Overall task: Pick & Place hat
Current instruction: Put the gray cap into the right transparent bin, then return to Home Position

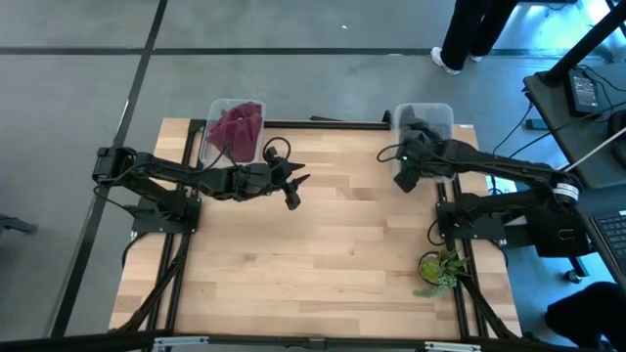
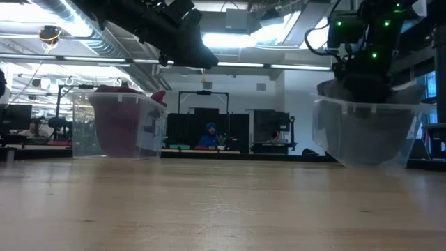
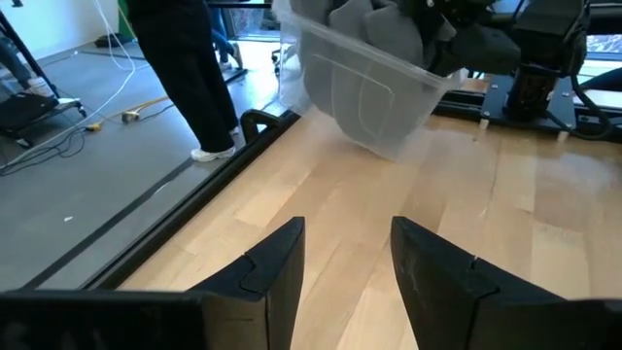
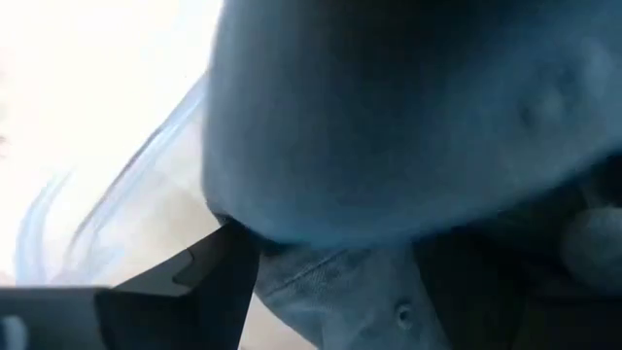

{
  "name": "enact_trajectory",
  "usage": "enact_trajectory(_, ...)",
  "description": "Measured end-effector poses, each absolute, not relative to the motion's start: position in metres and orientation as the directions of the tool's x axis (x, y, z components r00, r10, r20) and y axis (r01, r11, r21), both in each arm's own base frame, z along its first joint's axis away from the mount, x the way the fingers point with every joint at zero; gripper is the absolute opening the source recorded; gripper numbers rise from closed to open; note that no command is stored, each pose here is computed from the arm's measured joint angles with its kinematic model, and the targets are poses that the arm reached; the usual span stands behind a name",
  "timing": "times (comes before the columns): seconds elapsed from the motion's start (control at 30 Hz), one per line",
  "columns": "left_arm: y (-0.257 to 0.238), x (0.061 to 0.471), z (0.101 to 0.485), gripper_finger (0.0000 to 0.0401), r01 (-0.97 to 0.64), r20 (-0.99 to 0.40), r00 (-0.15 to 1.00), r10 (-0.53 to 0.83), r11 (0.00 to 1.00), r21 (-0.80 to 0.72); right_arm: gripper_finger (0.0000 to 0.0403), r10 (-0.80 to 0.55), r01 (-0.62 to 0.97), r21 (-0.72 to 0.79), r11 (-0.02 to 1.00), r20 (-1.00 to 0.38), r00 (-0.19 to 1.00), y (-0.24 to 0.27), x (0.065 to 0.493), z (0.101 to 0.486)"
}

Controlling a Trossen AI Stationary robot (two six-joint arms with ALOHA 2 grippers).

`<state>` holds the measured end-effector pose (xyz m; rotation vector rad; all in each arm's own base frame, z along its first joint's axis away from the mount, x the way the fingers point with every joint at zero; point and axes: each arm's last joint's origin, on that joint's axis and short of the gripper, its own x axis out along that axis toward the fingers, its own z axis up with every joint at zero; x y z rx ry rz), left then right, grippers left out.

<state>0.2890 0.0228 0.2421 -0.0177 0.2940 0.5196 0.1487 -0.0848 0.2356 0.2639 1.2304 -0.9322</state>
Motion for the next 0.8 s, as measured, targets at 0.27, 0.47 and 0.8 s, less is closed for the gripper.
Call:
enact_trajectory(0.27,0.023,0.289,0.242,0.0152,-0.491,-0.282,0.827,0.486,0.869,0.058,0.0264,-0.525,0.74,-0.292,0.606,-0.846,0.097,-0.089,0.156,0.266)
enact_trajectory(0.47,0.023,0.289,0.242,0.0149,-0.492,-0.281,0.827,0.487,0.869,0.058,0.0265,-0.596,0.761,-0.31,0.57,-0.794,0.123,-0.092,0.159,0.289)
enact_trajectory(0.8,0.015,0.271,0.261,0.0152,-0.471,-0.168,0.869,0.466,0.882,0.011,0.0265,-0.685,0.77,-0.172,0.614,-0.601,0.411,-0.05,0.14,0.329)
